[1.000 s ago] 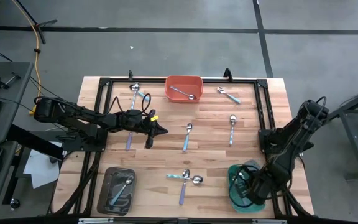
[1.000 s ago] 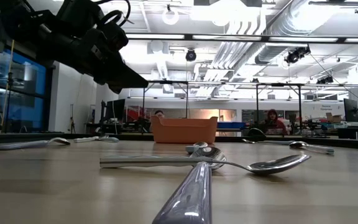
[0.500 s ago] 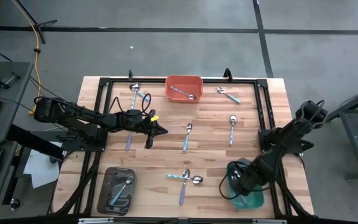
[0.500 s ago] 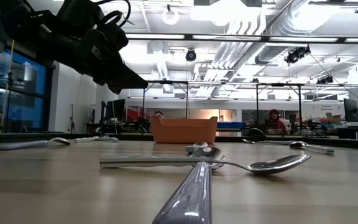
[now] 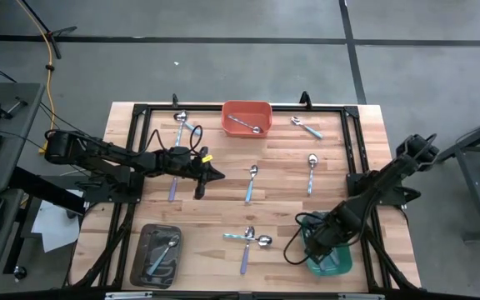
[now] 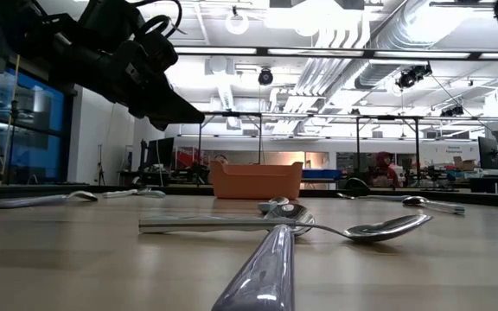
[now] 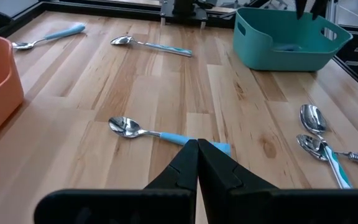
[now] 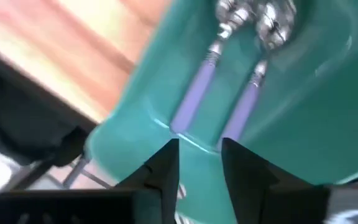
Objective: Sort silverware by color (type)
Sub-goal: Put the bottom blue and white spoon into the orange bin
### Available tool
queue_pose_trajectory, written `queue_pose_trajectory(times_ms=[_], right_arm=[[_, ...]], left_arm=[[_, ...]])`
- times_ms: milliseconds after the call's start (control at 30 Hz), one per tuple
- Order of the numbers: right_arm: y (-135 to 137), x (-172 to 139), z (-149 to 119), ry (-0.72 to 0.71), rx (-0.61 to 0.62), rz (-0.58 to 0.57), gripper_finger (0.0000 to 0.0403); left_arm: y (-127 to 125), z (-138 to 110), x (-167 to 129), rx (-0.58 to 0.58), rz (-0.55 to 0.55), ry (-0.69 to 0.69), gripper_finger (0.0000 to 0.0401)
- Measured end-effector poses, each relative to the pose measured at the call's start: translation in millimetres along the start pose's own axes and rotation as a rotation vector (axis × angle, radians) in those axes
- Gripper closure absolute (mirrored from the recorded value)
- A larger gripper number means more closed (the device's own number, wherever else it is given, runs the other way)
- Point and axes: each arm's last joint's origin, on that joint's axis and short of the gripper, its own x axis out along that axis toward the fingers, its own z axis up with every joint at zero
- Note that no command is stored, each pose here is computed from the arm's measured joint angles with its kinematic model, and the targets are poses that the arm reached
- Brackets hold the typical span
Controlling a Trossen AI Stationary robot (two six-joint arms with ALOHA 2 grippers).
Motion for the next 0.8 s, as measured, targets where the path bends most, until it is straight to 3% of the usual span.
queue_pose_trajectory(times_ms=[200,333,567,800], right_arm=[[7,-26,19,-0.179,-0.279,-0.010,0.0393],[1,-38,48,-0.307,-0.451,-0.021,0.0391],[-23,-42,119,-0.529,-0.739,0.016,0.0401],[-58,-45,180,-0.725,-0.913,0.114,0.0402]], left_arm=[[6,5,-17,-0.021,0.074,0.039,0.0401],[15,5,-35,-0.056,0.195,0.099,0.0401],[32,-3,-54,-0.169,0.306,0.250,0.0401],[56,23,-58,-0.150,0.380,0.445,0.0401]])
